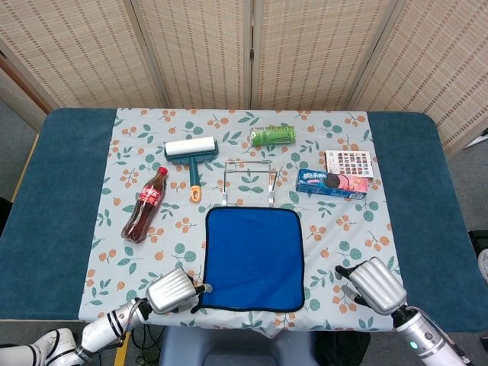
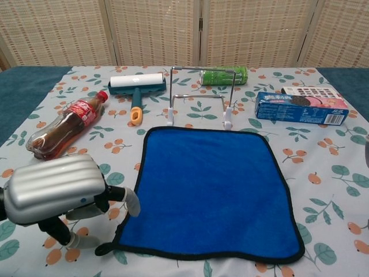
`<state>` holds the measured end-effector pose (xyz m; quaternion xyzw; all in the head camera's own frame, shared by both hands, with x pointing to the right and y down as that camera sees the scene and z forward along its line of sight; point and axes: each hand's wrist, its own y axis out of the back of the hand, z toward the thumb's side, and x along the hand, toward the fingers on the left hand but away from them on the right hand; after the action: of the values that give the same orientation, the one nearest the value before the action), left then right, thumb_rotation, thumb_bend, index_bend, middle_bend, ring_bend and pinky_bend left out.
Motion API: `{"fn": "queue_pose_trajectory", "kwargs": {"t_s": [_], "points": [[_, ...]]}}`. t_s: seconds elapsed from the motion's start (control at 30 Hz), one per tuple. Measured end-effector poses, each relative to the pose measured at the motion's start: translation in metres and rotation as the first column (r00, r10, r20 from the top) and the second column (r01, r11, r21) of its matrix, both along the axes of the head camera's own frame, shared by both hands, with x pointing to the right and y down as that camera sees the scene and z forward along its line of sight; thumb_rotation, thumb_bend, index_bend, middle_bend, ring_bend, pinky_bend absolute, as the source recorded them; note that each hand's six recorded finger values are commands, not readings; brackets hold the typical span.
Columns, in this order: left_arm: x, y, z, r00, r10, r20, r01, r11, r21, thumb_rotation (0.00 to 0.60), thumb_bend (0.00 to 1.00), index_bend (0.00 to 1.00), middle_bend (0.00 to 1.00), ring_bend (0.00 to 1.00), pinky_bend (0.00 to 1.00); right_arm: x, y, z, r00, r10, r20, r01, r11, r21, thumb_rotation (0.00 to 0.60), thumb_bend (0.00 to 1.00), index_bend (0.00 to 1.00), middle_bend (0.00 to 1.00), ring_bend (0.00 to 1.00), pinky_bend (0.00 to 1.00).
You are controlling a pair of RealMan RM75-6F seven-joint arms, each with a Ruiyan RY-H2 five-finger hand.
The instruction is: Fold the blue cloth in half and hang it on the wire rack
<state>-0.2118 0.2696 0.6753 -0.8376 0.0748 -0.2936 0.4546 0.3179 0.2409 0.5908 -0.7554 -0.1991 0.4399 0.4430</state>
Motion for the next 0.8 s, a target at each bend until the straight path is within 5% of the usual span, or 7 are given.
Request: {"fn": "queue_pose_trajectory", "kwargs": {"t_s": [0.8], "points": [[0.031, -0.002, 0.017, 1.0, -0.018, 0.0, 0.018, 0.998, -0.066, 0.6, 0.22, 0.47, 0.93, 0.8, 0.89, 0.008, -0.001, 0.001, 0.999, 0.033, 0.015, -0.033, 0.999, -0.002, 0.6, 0.28, 0.49, 0.82, 0.86, 0.97]]}}
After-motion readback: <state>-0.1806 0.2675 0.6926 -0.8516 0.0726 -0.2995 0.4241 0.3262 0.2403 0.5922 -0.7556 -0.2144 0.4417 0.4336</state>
